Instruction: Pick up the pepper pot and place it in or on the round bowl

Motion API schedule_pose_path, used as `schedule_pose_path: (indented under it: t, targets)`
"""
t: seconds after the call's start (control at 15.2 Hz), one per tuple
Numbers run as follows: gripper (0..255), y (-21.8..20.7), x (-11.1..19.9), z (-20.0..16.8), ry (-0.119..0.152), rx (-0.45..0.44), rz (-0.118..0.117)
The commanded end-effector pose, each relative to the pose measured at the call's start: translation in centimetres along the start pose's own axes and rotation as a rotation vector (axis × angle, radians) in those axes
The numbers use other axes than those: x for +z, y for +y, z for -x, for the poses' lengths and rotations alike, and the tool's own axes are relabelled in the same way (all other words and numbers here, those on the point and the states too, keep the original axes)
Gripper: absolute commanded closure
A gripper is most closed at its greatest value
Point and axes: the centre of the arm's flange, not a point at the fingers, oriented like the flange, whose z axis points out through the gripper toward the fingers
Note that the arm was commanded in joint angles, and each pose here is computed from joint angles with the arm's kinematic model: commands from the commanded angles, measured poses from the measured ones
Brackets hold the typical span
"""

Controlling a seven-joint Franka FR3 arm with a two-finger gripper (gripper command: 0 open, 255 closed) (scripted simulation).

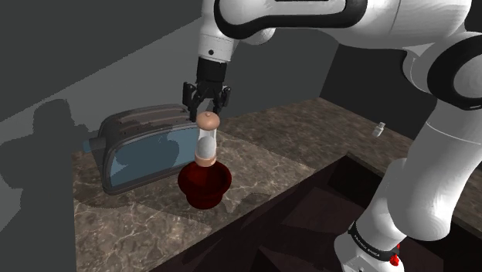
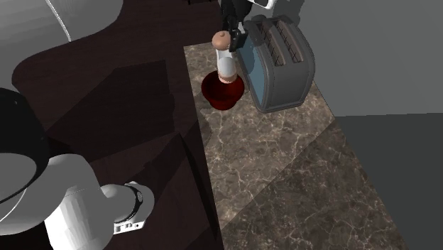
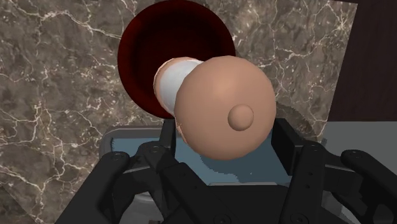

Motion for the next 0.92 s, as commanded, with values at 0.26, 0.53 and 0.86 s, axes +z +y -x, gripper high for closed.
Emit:
schedule_pose_path:
  t: [0.26,0.53,0.86]
  targets:
    - [255,0.6,3.1,-0.2,0.001,0.0,-0.001]
    - [255,1.0,5.2,-0.4,0.001,0.0,-0.001]
    - [255,1.1,5.6,-0.4,0.001,0.0,-0.001]
